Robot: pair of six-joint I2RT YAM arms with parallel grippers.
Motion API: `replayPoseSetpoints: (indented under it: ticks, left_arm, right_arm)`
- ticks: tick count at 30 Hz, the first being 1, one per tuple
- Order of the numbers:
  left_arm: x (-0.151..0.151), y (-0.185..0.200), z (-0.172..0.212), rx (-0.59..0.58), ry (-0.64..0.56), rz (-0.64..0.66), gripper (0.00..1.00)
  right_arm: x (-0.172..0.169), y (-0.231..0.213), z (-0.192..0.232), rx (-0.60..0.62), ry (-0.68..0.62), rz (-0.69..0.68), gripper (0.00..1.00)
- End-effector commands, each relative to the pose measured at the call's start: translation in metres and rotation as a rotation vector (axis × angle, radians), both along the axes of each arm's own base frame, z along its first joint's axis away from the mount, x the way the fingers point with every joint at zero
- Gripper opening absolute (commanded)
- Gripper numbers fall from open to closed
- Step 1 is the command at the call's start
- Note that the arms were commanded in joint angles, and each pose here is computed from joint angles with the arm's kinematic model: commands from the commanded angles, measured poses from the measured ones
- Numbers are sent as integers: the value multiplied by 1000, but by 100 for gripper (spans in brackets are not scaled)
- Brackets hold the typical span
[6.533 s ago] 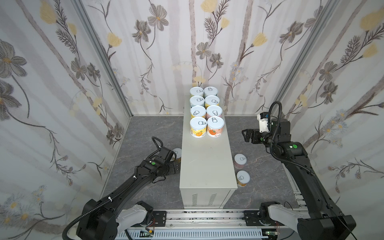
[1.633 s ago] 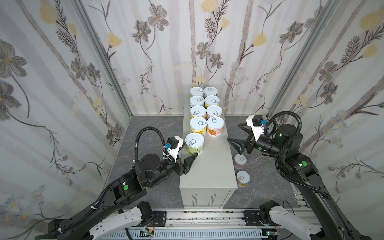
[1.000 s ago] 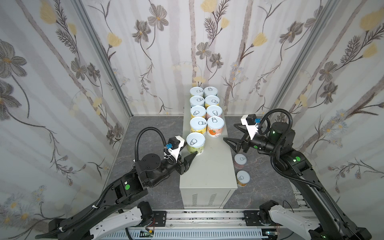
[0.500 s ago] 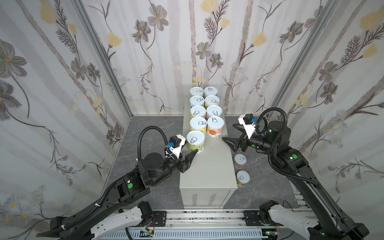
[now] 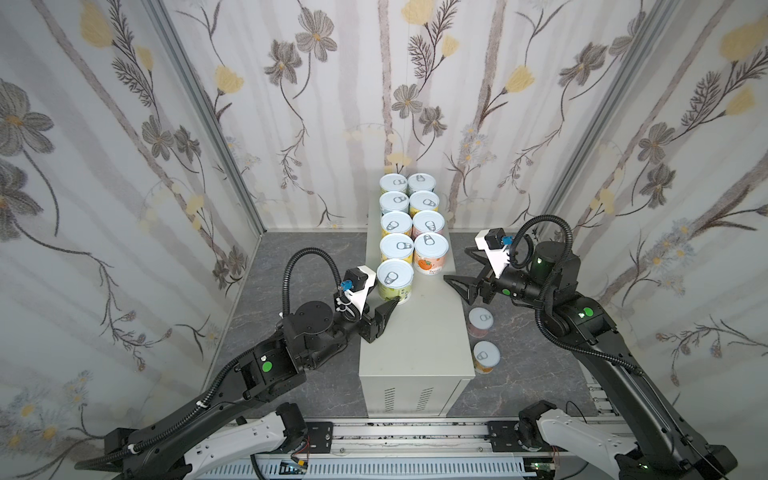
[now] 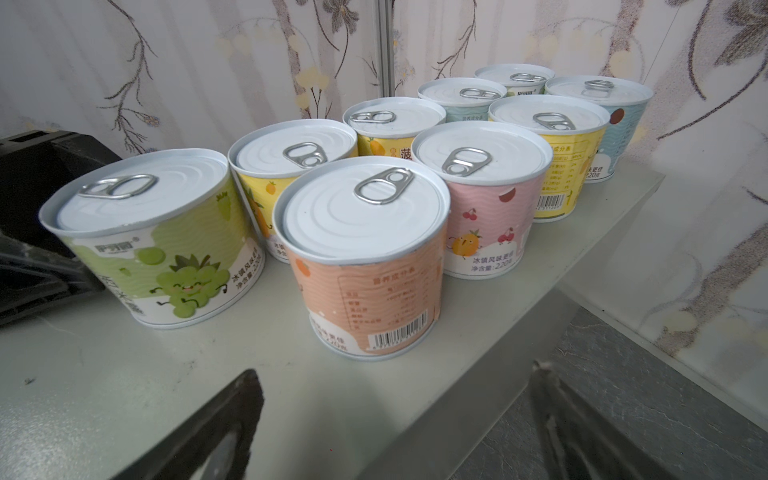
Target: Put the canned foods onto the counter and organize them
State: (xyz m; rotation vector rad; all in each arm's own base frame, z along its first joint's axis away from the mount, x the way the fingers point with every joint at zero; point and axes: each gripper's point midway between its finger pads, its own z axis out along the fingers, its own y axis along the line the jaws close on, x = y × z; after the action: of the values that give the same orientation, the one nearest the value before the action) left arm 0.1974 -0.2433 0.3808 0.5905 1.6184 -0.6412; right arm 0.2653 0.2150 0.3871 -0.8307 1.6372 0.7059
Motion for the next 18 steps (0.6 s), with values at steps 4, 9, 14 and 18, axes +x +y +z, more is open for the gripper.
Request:
replayPoseSetpoints:
  ticks: [4,9,14,18]
  left_arm:
    - [0,2,5,-15,0,9,61]
    - [1,5,6,-23,-2,17,62]
    - [1,2,5,-17,2,10,62]
    - [0,1,6,-18,2,2,60]
  right_arm:
    - [-1,2,3,-4,-29,16,100]
    - [1,2,0,-10,-23,14,100]
    - [4,2,-4,-19,-17,10,100]
    - [4,2,-5,-19,-15,10,100]
